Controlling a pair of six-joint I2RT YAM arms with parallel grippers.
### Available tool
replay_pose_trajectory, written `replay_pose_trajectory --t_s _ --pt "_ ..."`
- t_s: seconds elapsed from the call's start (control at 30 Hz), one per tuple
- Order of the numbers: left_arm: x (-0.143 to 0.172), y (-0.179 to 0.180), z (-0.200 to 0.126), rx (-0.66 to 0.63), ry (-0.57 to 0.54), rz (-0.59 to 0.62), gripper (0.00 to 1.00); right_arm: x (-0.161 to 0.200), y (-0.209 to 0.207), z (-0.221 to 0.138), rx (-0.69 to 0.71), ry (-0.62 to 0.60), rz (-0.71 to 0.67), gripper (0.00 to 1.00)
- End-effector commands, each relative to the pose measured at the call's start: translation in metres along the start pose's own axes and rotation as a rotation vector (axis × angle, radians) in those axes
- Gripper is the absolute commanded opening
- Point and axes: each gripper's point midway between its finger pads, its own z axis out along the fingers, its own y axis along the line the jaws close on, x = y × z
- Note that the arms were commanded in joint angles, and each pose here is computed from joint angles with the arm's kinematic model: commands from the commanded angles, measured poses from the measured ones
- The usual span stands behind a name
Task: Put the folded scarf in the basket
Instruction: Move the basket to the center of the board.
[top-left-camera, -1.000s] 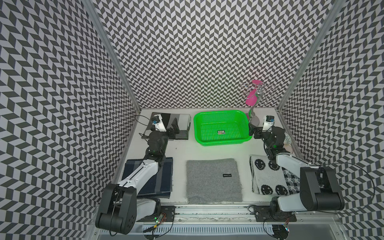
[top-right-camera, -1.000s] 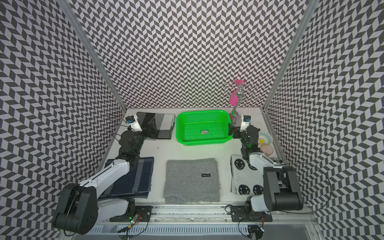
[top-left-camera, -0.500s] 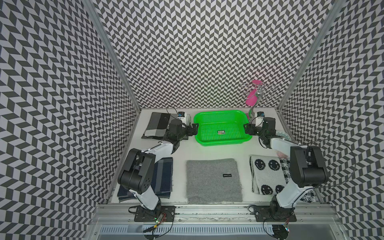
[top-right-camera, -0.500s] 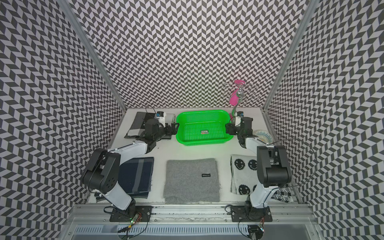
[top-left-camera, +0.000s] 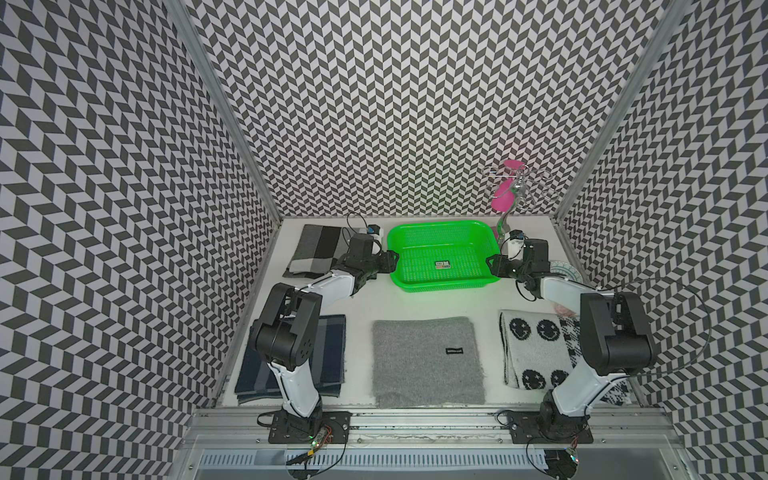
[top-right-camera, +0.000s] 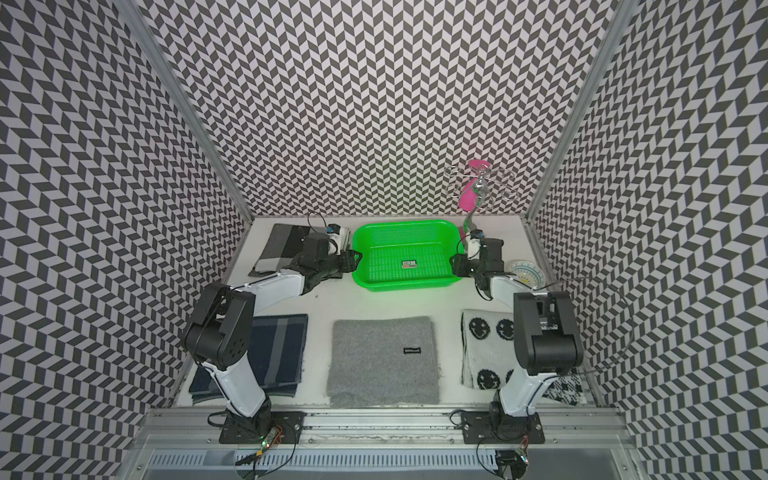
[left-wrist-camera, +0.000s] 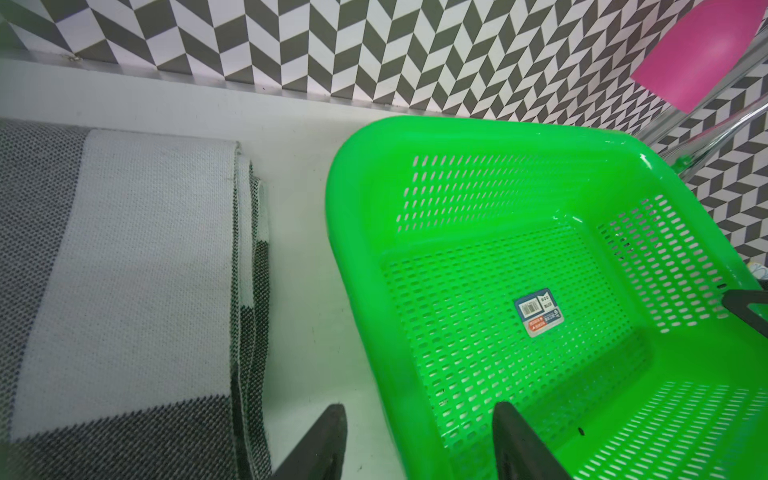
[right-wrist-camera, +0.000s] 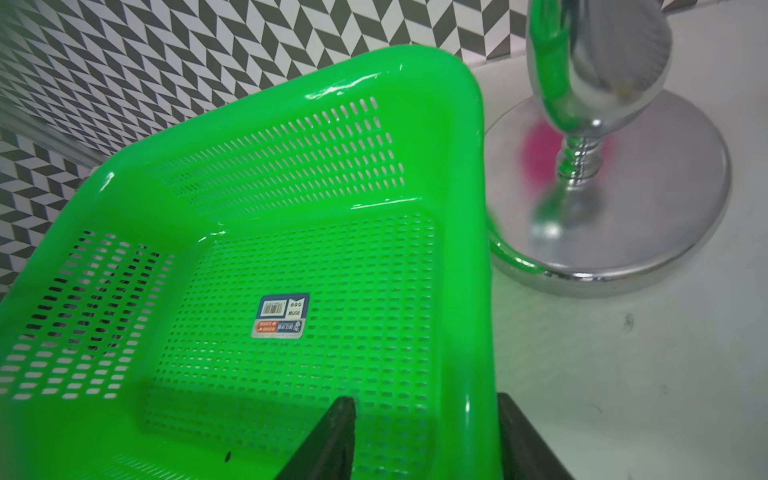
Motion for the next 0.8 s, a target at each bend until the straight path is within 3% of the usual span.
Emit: replay_pose_trajectory --t_s 0.0,0.2,0.43,0.63,0.7,0.77 --pt "0.003 -0.005 -0.007 0.012 0.026 0.011 0.55 -0.007 0.021 -0.016 -0.052 -0.033 -0.012 0.53" --pt "0.016 -0.004 -0.006 0.02 0.079 0.008 0.44 -0.003 0.035 -0.021 -0.085 0.001 0.007 0.46" --pt "0.031 0.0 -0.025 -0.014 0.116 0.003 0.44 0.021 0.049 -0.03 -0.102 0.055 0.0 0.46" --pt "0.029 -0.005 -0.052 -0.011 0.082 -0.005 0.44 0.033 0.063 -0.041 -0.126 0.063 -0.019 0.46" --pt "0.03 -0.004 -0.056 -0.022 0.089 0.001 0.42 0.033 0.065 -0.044 -0.112 0.062 0.016 0.52" --pt "0.03 -0.003 -0.058 -0.028 0.091 0.0 0.49 0.029 0.064 -0.048 -0.102 0.048 0.02 0.53"
